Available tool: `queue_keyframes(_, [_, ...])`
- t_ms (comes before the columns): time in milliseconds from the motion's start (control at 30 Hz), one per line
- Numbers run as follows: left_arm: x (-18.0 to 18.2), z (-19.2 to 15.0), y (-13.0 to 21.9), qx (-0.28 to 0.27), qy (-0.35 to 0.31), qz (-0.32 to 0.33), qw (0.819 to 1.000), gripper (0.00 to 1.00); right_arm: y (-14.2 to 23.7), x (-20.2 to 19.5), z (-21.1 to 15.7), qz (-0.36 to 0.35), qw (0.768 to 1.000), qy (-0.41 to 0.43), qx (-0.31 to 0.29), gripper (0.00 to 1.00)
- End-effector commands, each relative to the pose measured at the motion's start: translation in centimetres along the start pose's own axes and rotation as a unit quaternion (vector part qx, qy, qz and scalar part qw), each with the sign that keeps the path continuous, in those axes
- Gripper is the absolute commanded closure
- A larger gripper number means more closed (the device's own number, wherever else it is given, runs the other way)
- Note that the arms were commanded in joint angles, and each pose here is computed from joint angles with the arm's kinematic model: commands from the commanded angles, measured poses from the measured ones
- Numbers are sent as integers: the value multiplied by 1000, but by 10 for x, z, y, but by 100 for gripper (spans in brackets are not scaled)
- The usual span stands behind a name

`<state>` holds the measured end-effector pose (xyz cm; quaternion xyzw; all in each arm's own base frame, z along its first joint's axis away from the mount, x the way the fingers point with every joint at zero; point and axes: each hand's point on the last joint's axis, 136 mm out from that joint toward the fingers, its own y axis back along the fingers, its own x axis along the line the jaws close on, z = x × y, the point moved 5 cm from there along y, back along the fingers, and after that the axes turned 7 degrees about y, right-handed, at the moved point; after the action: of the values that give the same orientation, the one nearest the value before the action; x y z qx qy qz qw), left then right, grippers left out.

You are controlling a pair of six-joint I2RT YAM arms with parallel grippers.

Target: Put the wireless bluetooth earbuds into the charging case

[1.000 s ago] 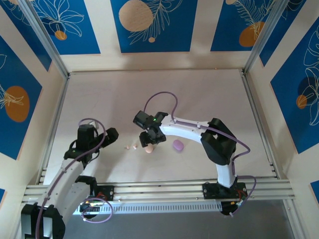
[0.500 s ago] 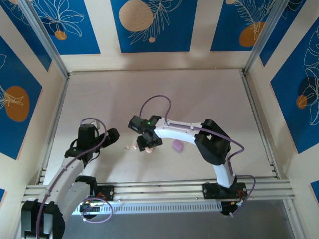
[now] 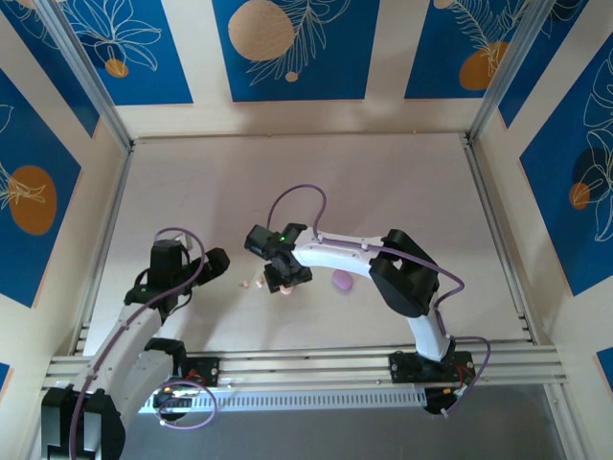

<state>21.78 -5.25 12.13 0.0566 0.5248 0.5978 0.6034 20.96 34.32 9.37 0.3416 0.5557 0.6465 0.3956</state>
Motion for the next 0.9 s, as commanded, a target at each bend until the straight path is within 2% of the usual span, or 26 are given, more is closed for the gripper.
queue_keyframes(0, [-2, -4, 0, 6, -11, -13, 1000, 0, 0, 2, 2, -12, 1000, -6, 4, 40])
queue_keyframes(867, [-4, -4, 2, 9, -17, -18, 1000, 0, -10, 4, 3, -7, 1000, -6, 18, 50])
